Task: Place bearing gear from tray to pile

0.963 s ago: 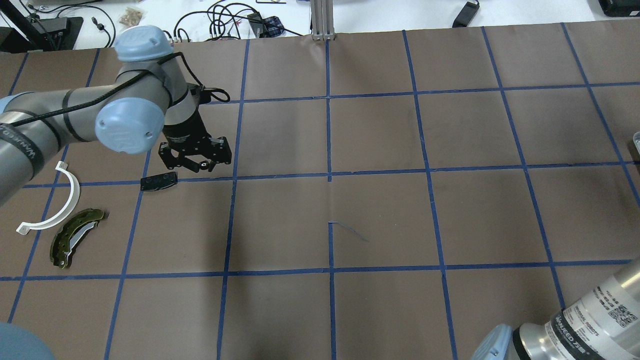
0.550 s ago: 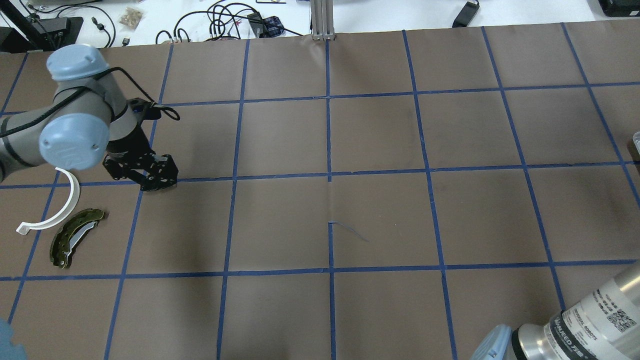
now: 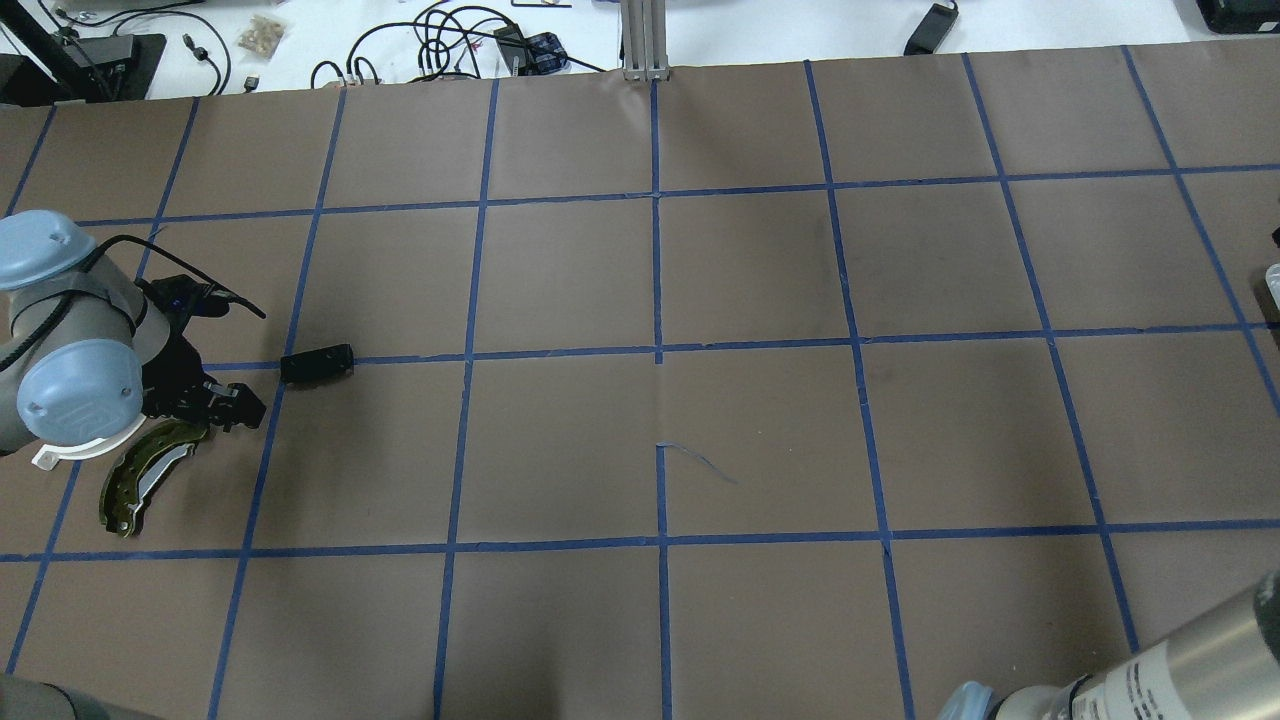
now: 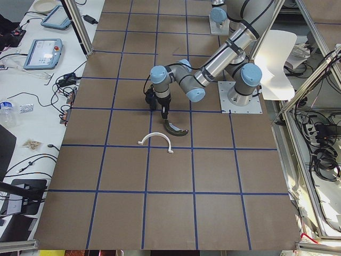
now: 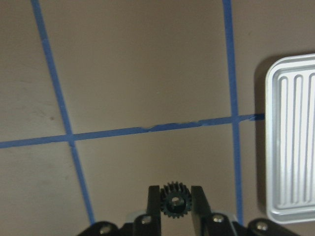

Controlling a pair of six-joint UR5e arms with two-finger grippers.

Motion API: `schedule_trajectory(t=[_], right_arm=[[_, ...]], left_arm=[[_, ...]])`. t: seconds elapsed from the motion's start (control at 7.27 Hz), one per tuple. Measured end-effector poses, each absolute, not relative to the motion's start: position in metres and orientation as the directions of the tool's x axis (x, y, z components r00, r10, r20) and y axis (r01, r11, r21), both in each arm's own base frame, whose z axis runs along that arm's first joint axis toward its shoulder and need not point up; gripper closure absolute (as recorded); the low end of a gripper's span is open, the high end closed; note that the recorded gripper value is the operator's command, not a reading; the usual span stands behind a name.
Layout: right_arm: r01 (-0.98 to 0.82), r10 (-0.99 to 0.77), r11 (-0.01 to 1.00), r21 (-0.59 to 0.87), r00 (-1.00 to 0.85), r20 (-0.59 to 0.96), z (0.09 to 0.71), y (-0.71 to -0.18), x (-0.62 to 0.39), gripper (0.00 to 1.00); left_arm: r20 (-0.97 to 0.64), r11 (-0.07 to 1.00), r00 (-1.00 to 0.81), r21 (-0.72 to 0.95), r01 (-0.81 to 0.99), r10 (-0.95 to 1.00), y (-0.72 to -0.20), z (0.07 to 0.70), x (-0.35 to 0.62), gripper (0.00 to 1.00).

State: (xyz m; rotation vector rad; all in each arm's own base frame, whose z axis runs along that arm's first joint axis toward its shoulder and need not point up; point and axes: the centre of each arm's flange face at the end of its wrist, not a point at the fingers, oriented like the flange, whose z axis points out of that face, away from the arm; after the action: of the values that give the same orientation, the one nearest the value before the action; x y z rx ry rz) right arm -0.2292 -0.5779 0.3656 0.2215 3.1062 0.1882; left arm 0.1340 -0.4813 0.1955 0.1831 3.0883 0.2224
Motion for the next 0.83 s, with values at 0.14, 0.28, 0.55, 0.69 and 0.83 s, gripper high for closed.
schedule_trajectory(t=[0.14, 0.28, 0.55, 0.69, 0.83], right_arm=[[0.168, 0.170, 0.978, 0.121, -0.985, -0.008, 0.377, -0.571, -0.170, 1.00], [0.163, 0.164, 0.980, 0.112, -0.986, 0.001, 0.385, -0.570, -0.109, 1.00], [0.158, 0.157, 0.983, 0.095, -0.987, 0.017, 0.393, -0.570, 0.004, 1.00], [0.161, 0.160, 0.983, 0.085, -0.987, 0.016, 0.395, -0.566, 0.058, 1.00], [0.176, 0.176, 0.982, 0.073, -0.984, 0.012, 0.392, -0.561, 0.109, 1.00]], left_arm=[[-0.030, 0.983, -0.992, 0.143, 0.118, 0.123, -0.482, 0.196, 0.133, 0.00], [-0.035, 0.983, -0.991, 0.137, 0.122, 0.128, -0.483, 0.200, 0.130, 0.00], [-0.057, 0.984, -0.987, 0.113, 0.141, 0.148, -0.486, 0.233, 0.105, 0.00], [-0.065, 0.985, -0.988, 0.107, 0.135, 0.143, -0.489, 0.266, 0.082, 0.00], [-0.072, 0.988, -0.989, 0.102, 0.119, 0.127, -0.494, 0.309, 0.049, 0.00]])
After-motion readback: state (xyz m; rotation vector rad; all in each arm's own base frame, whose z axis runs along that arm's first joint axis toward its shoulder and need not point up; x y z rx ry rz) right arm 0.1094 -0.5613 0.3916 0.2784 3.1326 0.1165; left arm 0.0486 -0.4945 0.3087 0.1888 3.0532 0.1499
